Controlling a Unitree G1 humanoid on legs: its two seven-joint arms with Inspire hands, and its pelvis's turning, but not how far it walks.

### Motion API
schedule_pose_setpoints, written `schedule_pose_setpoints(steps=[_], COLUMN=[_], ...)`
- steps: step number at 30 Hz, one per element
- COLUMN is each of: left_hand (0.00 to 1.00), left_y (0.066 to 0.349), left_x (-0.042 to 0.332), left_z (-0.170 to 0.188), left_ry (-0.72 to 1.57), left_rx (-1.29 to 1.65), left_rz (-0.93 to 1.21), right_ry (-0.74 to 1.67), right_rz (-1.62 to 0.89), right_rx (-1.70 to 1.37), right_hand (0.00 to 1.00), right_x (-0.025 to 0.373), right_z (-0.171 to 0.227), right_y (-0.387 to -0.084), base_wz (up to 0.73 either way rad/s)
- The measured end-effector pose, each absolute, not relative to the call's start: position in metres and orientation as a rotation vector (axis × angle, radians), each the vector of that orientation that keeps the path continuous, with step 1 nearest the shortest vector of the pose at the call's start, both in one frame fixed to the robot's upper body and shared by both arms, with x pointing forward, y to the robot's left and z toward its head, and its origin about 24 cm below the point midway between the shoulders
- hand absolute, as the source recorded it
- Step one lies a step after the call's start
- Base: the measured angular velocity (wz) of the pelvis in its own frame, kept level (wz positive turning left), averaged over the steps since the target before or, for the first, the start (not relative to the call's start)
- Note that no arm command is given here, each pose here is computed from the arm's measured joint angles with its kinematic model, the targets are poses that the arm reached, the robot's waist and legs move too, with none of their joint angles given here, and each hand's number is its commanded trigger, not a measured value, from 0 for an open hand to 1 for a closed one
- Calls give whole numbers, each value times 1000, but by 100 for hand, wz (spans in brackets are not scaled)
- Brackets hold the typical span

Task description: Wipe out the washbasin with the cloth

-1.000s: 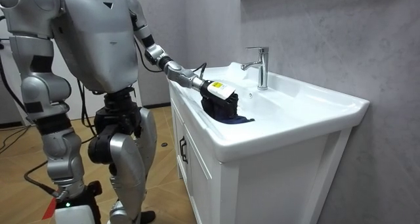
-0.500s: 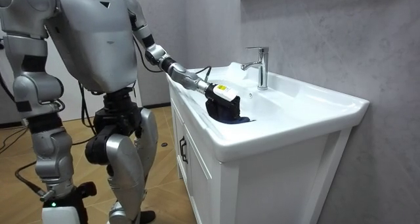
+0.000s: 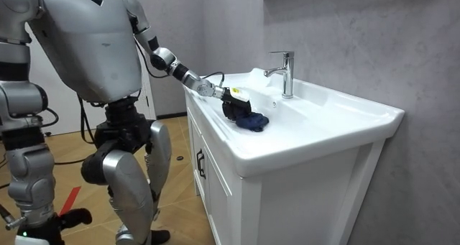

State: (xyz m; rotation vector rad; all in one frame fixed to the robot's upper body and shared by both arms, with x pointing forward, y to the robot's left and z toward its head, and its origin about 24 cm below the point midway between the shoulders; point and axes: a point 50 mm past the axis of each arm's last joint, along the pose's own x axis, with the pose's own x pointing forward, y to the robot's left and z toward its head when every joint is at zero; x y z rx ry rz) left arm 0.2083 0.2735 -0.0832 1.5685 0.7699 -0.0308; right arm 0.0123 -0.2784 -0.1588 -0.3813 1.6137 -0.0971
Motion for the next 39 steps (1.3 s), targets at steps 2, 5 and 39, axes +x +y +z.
schedule_pose_setpoints(steps=[2,5,39], left_hand=[100,100,100], left_y=[281,287,311], left_x=[203,201,185], left_z=[-83,-82,-77], left_ry=[786,788,778], left_rx=[1603,1639,1586], left_rz=[-19,-11,110], right_ry=[1603,1583,1476], right_rz=[-119,-124,-153], right_rx=[-384,-408,-469], right_hand=[0,0,0], right_x=[15,20,52], right_z=[-158,-157,-152], right_y=[-280,-283,-287], base_wz=[4,-1,4])
